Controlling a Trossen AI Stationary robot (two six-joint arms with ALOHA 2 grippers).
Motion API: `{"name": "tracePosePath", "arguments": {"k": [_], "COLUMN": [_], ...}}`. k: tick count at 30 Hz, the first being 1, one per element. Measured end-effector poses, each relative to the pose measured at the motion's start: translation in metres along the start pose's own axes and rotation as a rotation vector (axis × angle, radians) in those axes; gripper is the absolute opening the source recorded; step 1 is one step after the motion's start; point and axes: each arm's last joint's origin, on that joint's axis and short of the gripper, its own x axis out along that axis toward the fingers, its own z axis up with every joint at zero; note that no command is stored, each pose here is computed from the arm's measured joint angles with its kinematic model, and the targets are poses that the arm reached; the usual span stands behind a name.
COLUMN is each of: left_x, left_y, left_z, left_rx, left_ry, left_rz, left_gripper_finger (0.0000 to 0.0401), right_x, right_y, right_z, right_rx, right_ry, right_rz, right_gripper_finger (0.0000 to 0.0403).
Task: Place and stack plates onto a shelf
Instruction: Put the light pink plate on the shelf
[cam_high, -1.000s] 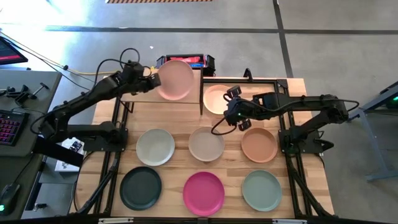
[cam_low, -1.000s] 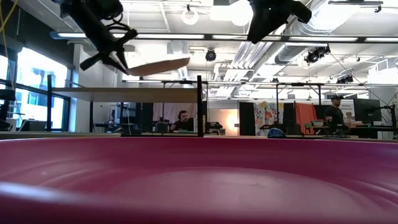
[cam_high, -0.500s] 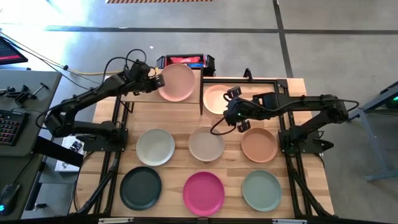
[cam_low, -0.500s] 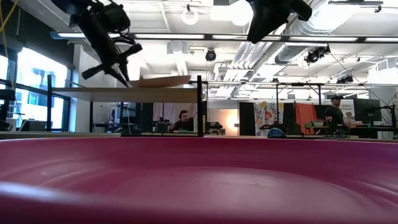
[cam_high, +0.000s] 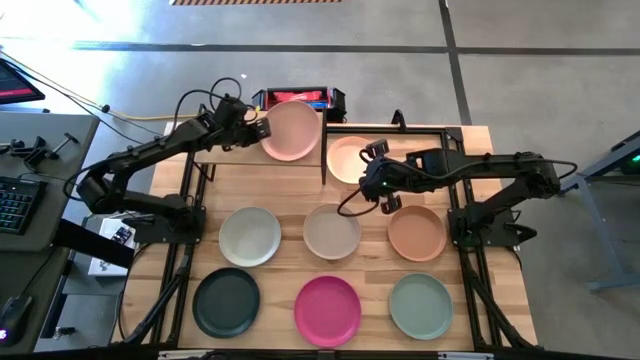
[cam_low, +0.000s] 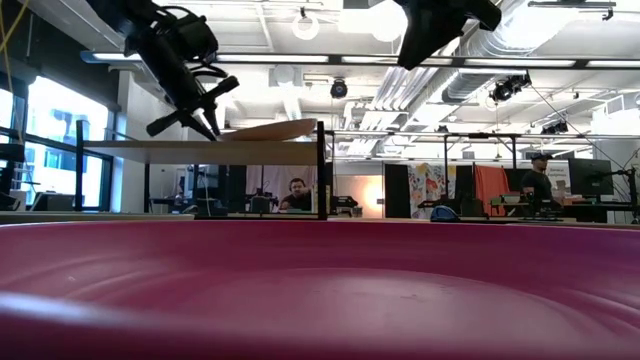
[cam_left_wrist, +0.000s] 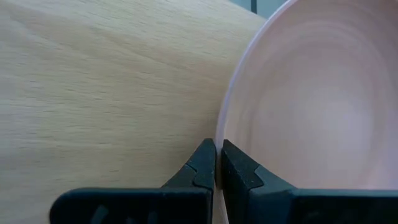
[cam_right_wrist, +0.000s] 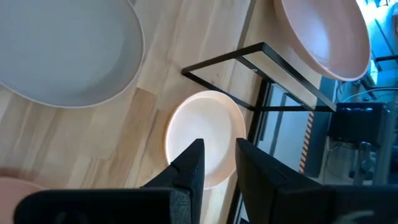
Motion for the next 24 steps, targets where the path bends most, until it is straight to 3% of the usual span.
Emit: {"name": "tracePosePath", "arguments": {"k": [17,24], "left_x": [0.0,-0.008], "left_y": [0.005,-0.002], "left_z": [0.009,0.012], "left_rx": [-0.064,-0.018], "left_ry": [0.004,-0.007], "left_rz": [-0.019,-0.13], "left_gripper_finger": [0.0065,0.0065], "right_x": [0.0,0.0], "right_y": [0.001,0.002], "right_z": [0.0,-0.002], "right_rx": [0.024,0.039], "right_ry": [0.0,0.017], "right_rz": [0.013,0.029], "right_gripper_finger": [0.0076,0.0076]}}
